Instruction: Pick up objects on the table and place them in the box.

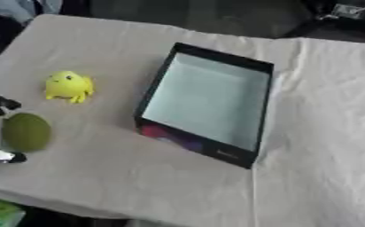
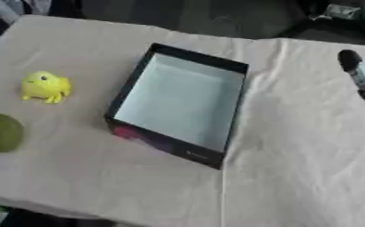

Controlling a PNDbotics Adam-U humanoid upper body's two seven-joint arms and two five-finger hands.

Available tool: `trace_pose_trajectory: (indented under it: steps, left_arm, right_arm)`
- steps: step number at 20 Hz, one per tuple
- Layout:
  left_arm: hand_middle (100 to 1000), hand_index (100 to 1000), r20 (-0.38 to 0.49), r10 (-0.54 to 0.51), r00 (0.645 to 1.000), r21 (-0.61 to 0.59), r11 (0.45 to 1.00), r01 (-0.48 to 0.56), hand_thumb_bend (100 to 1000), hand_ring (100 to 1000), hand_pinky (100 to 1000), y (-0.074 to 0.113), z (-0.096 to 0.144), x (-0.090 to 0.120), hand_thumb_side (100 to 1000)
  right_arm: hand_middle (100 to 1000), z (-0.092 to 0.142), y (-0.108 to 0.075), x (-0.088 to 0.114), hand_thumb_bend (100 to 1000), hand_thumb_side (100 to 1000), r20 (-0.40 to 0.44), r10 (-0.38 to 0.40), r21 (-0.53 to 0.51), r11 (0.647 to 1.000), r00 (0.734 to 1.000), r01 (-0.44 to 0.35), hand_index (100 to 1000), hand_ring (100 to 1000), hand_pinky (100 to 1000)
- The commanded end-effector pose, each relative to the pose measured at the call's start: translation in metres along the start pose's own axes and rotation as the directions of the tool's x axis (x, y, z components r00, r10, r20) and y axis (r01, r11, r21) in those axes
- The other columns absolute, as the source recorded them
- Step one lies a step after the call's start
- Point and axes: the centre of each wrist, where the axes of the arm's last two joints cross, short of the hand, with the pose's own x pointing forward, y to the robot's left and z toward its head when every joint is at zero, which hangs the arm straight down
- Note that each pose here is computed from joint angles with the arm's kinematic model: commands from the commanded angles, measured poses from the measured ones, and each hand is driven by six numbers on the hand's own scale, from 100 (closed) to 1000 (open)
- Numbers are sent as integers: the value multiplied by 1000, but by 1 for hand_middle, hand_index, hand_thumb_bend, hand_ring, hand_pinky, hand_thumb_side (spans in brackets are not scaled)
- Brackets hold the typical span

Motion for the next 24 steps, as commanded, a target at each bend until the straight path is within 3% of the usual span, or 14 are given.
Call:
trace_pose_trajectory:
  steps: [1,3,4,7,8,12,15,24]
  left_arm:
    - [800,875,-22,-38,999,31,999,39,575,784,841,6,-1,-3,274]
    - [787,843,-28,-50,998,40,998,51,491,776,830,3,-3,-2,214]
    - [773,811,-31,-55,998,43,997,57,401,768,816,1,-4,-2,124]
    - [737,719,-32,-65,997,46,997,67,270,740,788,-3,-6,-1,100]
    - [713,666,-28,-64,998,44,997,65,182,721,768,-3,-6,0,100]
    - [671,578,-1,-85,996,85,993,85,192,689,740,7,-5,8,100]
    - [622,496,31,-110,993,187,977,102,225,648,711,24,0,21,100]
    - [602,457,139,-272,952,560,815,151,232,614,695,86,28,85,100]
  right_arm:
    - [911,-5,-2,7,729,321,27,14,7,1000,1000,-14,858,873,934]
    - [911,-5,-2,6,729,321,26,13,7,1000,1000,-13,858,873,934]
    - [911,-5,-2,6,729,321,26,13,7,1000,1000,-13,857,873,934]
    - [912,-4,-2,6,729,321,26,13,6,1000,1000,-13,857,873,934]
    - [912,-4,-2,6,729,321,26,13,6,1000,1000,-13,857,873,934]
    - [912,-4,-2,6,729,322,26,11,8,1000,1000,-12,857,873,934]
    - [912,-4,-2,6,731,321,26,13,8,1000,1000,-13,857,873,934]
    - [912,-3,-4,6,734,317,24,21,10,1000,1000,-21,856,873,934]
